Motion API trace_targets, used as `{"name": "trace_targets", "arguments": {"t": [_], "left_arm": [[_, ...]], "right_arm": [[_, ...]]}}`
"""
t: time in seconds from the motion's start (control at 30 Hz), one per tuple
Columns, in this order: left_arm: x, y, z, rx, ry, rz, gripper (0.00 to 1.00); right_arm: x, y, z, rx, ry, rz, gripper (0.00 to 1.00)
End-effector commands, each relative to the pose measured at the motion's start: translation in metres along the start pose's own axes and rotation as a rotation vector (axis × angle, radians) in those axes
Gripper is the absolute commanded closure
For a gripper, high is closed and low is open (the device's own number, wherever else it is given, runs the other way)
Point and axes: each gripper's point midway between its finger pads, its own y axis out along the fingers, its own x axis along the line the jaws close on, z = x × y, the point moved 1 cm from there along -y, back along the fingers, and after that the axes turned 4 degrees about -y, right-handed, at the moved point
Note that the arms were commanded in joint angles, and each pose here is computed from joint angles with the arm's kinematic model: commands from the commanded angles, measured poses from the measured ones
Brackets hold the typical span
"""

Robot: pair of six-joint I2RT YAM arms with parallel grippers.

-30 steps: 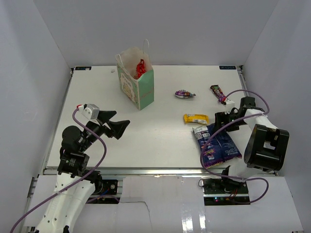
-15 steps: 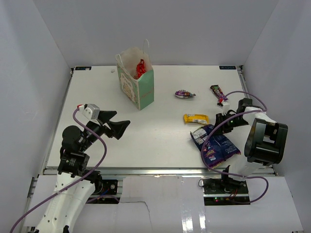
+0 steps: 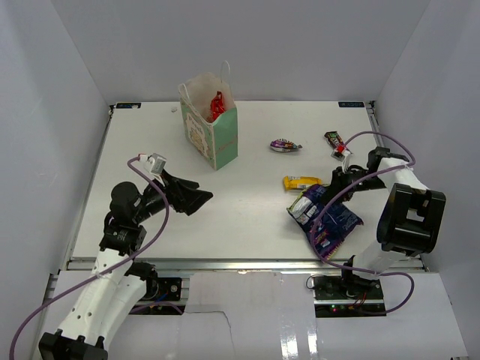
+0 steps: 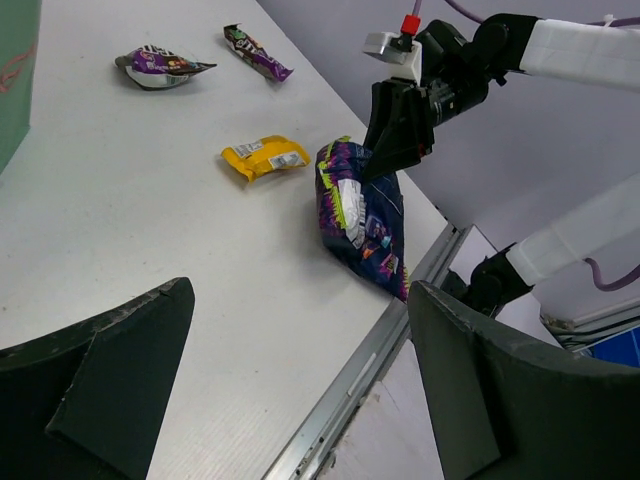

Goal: Place the snacks into the paper bag

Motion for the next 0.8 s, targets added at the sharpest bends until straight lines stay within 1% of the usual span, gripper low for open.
{"name": "trace_targets", "arguments": {"t": [0.0,0.17,0.3,0.4,0.5,0.53,0.57,0.6,0.63,0.67,0.7,0.73,0.77], "left_arm": [[-0.013,-0.004,-0.006,-0.017,0.021,0.039,0.02],[-0.009,-0.002,-0.003,-0.007,0.023,0.034,0.02],[-0.007,-0.001,-0.002,0.002,0.033,0.029,0.02],[-0.005,-0.001,-0.001,0.003,0.042,0.022,0.02],[-0.004,-0.002,-0.003,-0.006,0.058,0.013,0.02],[-0.004,-0.002,-0.004,-0.010,0.063,0.011,0.02],[-0.004,-0.002,-0.005,-0.017,0.068,0.006,0.02],[-0.003,-0.002,-0.006,-0.019,0.074,0.004,0.02],[-0.003,-0.003,-0.007,-0.024,0.079,0.001,0.02],[-0.001,-0.004,-0.002,-0.008,0.066,-0.013,0.02],[0.001,-0.004,-0.003,-0.012,0.071,-0.023,0.02],[0.002,-0.004,-0.003,-0.014,0.072,-0.029,0.02],[0.002,-0.005,-0.003,-0.015,0.074,-0.034,0.02]], "right_arm": [[0.033,-0.015,-0.051,-0.159,-0.130,-0.089,0.92],[0.054,-0.015,-0.074,-0.221,-0.236,-0.173,0.92],[0.078,-0.007,-0.090,-0.243,-0.293,-0.271,0.92],[0.087,-0.004,-0.106,-0.258,-0.332,-0.308,0.92],[0.093,-0.001,-0.123,-0.260,-0.386,-0.316,0.92],[0.096,-0.001,-0.127,-0.253,-0.373,-0.316,0.92],[0.093,0.000,-0.133,-0.249,-0.415,-0.294,0.92],[0.105,0.005,-0.138,-0.231,-0.415,-0.308,0.92],[0.108,0.007,-0.142,-0.223,-0.429,-0.301,0.92],[0.106,0.010,-0.152,-0.234,-0.487,-0.275,0.92],[0.111,0.017,-0.156,-0.212,-0.516,-0.264,0.92],[0.118,0.018,-0.163,-0.217,-0.549,-0.248,0.92],[0.123,0.020,-0.168,-0.214,-0.524,-0.242,0.92]]}}
